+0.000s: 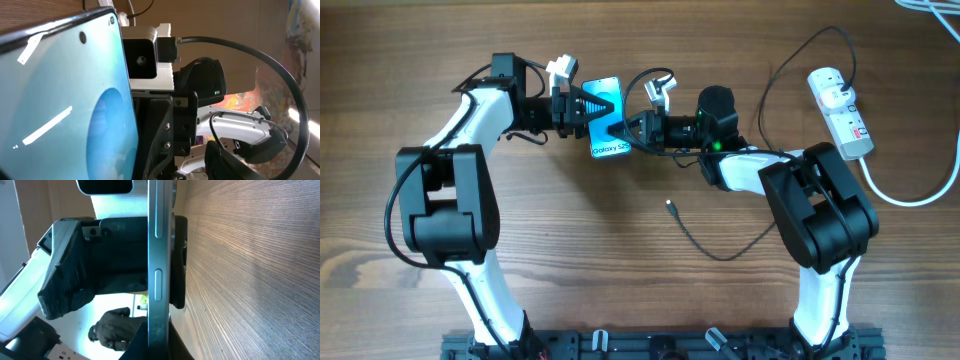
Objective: Plug charger to phone and switch on socket
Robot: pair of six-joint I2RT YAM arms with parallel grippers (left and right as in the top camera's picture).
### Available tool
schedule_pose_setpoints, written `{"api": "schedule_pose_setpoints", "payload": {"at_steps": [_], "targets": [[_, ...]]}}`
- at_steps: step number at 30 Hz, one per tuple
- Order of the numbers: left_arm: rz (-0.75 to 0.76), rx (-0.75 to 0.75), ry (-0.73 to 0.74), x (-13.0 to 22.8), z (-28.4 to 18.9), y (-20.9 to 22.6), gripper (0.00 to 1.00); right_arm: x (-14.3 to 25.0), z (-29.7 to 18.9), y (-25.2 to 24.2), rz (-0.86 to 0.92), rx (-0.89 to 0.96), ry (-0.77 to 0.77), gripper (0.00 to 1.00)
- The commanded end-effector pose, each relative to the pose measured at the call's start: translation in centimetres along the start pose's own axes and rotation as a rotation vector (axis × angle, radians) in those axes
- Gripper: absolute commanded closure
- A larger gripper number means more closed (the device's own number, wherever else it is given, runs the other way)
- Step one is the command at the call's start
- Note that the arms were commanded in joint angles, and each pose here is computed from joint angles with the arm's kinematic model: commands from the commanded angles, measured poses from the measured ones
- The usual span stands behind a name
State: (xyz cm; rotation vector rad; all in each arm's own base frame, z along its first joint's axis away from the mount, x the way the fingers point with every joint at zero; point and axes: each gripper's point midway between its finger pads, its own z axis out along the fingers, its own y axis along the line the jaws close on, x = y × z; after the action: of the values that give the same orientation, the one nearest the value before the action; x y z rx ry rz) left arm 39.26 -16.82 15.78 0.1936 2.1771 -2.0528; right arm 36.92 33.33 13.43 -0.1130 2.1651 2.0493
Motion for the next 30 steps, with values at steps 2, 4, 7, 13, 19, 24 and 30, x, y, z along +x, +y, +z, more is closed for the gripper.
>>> {"api": "schedule_pose_setpoints", "payload": {"at_steps": [2, 4, 7, 13, 19, 24, 30], "targets": [[0.07, 0.061, -0.015, -0.2, -0.5, -2.6, 0.44, -0.7, -0.5, 0.2, 0.026, 0.0, -0.011, 0.96], [0.07, 0.061, -0.016, -0.2, -0.5, -2.6, 0.44, -0.4, -0.3, 0.3, 0.027, -0.002, 0.001, 0.96], [0.07, 0.062, -0.015, -0.2, -0.5, -2.6, 0.42, 0.3, 0.4, 0.5, 0.026, -0.005, 0.022, 0.96], [0.012, 0.062, -0.014, -0.5, -0.5, -2.9, 0.43, 0.4, 0.4, 0.5, 0.027, -0.005, 0.022, 0.96], [-0.1, 0.063, -0.01, -0.9, -0.5, -3.4, 0.43, 0.5, 0.4, 0.5, 0.065, -0.007, 0.029, 0.96], [-0.104, 0.062, -0.01, -1.1, -0.5, -3.4, 0.49, 0.5, 0.4, 0.6, 0.081, -0.008, 0.029, 0.96], [-0.11, 0.062, -0.011, -1.5, -0.6, -3.4, 0.75, 0.5, 0.4, 0.6, 0.081, -0.009, 0.029, 0.96]]}}
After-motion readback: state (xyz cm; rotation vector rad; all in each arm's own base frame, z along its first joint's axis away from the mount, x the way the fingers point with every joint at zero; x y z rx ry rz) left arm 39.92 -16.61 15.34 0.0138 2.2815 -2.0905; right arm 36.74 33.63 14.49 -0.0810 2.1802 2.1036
